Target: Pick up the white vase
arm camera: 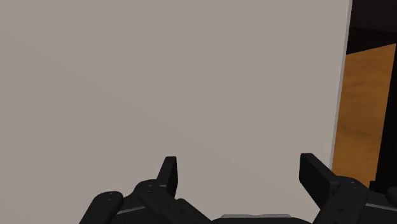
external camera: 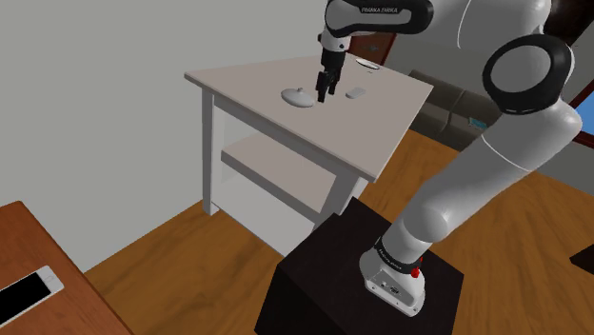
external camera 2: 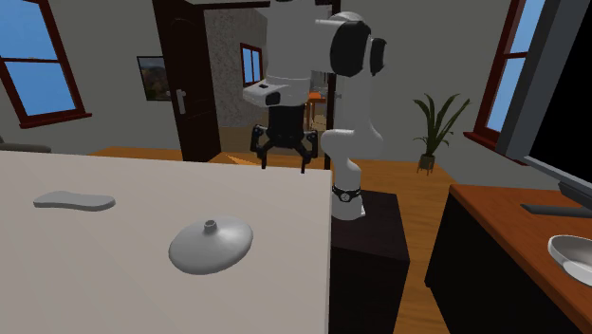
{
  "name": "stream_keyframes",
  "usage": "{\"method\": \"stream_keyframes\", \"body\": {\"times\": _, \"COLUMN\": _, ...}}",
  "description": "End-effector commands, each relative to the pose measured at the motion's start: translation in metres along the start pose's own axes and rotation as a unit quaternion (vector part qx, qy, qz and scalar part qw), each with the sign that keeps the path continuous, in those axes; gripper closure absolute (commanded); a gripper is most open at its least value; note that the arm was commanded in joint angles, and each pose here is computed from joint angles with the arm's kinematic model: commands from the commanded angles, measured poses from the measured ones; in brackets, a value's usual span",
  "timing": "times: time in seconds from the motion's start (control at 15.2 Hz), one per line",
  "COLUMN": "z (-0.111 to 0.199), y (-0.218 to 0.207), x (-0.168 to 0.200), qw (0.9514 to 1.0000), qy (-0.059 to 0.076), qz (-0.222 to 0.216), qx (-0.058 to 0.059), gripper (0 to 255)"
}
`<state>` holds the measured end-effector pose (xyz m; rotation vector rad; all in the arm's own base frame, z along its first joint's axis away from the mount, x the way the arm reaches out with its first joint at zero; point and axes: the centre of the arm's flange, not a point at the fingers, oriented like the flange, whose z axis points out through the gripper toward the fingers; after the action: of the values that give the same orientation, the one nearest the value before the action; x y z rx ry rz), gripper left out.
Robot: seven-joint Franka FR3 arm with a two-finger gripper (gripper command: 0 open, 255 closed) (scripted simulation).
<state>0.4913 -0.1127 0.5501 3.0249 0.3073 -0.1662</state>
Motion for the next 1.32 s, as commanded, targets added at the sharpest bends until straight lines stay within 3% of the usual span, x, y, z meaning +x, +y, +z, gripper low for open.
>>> {"method": "stream_keyframes", "body": {"times": 0.0, "z": 0.001, "y": 0.016, "x": 0.021, "qw": 1.0, "qy": 0.002, "qz": -0.004, "qx": -0.001, "gripper": 0}}
{"method": "stream_keyframes", "body": {"times": 0.86, "z": -0.006, "y": 0.112, "x": 0.157, "qw": 0.9995, "qy": 0.017, "qz": -0.026, "qx": -0.008, "gripper": 0}}
{"method": "stream_keyframes", "body": {"times": 1.25, "z": 0.019, "y": 0.114, "x": 0.165, "qw": 0.9994, "qy": 0.017, "qz": -0.027, "qx": -0.008, "gripper": 0}}
